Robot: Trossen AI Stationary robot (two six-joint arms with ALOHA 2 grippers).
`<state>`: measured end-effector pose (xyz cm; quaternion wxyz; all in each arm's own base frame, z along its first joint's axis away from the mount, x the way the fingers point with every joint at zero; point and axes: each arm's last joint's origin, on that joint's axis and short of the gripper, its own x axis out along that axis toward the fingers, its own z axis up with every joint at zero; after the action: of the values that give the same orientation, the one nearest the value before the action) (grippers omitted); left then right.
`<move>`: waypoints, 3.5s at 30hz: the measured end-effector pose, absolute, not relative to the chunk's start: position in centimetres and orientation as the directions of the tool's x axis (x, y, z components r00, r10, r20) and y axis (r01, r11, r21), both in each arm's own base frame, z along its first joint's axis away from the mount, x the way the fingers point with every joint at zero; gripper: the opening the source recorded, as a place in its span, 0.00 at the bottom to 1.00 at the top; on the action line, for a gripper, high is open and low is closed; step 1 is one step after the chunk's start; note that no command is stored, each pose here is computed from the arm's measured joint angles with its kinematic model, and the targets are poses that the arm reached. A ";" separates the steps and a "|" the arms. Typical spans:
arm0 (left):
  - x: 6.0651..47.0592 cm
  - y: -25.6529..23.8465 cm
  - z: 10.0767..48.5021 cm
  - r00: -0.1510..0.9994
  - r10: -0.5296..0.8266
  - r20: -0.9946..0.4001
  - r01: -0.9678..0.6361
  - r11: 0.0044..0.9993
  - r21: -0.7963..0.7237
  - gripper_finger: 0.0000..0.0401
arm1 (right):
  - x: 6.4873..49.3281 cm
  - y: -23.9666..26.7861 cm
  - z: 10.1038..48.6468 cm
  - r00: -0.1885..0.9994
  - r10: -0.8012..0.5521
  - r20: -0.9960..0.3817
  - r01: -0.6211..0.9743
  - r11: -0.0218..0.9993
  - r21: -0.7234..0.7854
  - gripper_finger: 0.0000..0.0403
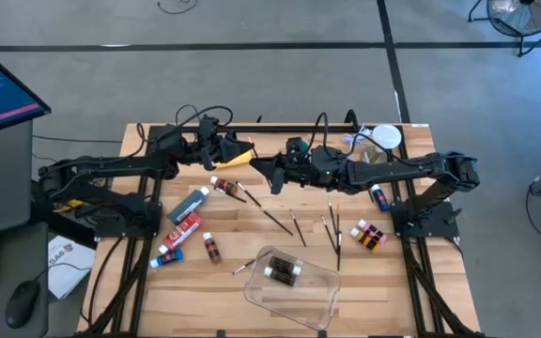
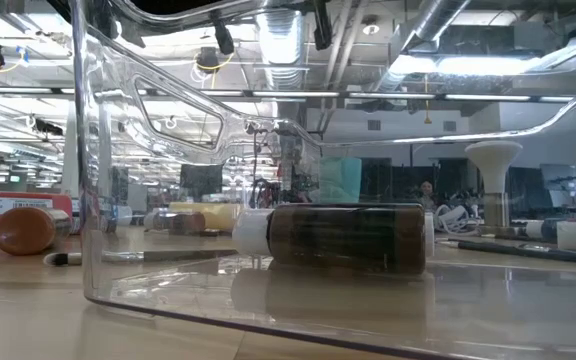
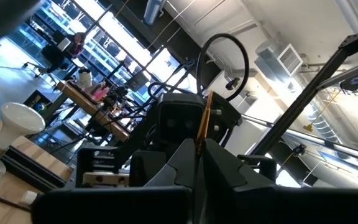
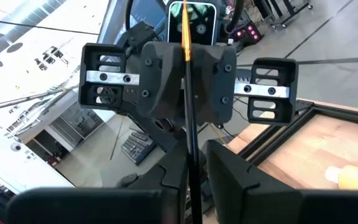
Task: Pick & Place Paint Supplies
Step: Put the gold paint brush into the green cup
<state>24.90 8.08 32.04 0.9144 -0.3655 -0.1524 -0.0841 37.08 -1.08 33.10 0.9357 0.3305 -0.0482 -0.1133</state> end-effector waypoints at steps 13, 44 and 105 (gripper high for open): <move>25.0 8.0 31.7 0.948 -0.074 0.309 0.267 0.710 -0.651 0.00 | 37.1 -1.4 33.3 0.967 -0.252 0.036 0.172 0.752 0.636 0.12; 25.1 8.0 31.4 0.957 -0.084 0.277 0.253 0.708 -0.659 0.00 | 37.1 -1.6 33.3 0.979 -0.201 0.035 0.127 0.737 0.664 0.05; 24.9 8.3 31.1 0.960 -0.164 0.226 0.274 0.705 -0.654 0.00 | 34.0 -11.2 33.1 0.889 -0.440 -0.128 0.454 0.808 0.376 0.00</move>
<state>24.85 8.29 31.05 0.9203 -0.3648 -0.0754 -0.1192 33.96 -11.18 33.06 0.9506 0.2021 0.0172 -0.2350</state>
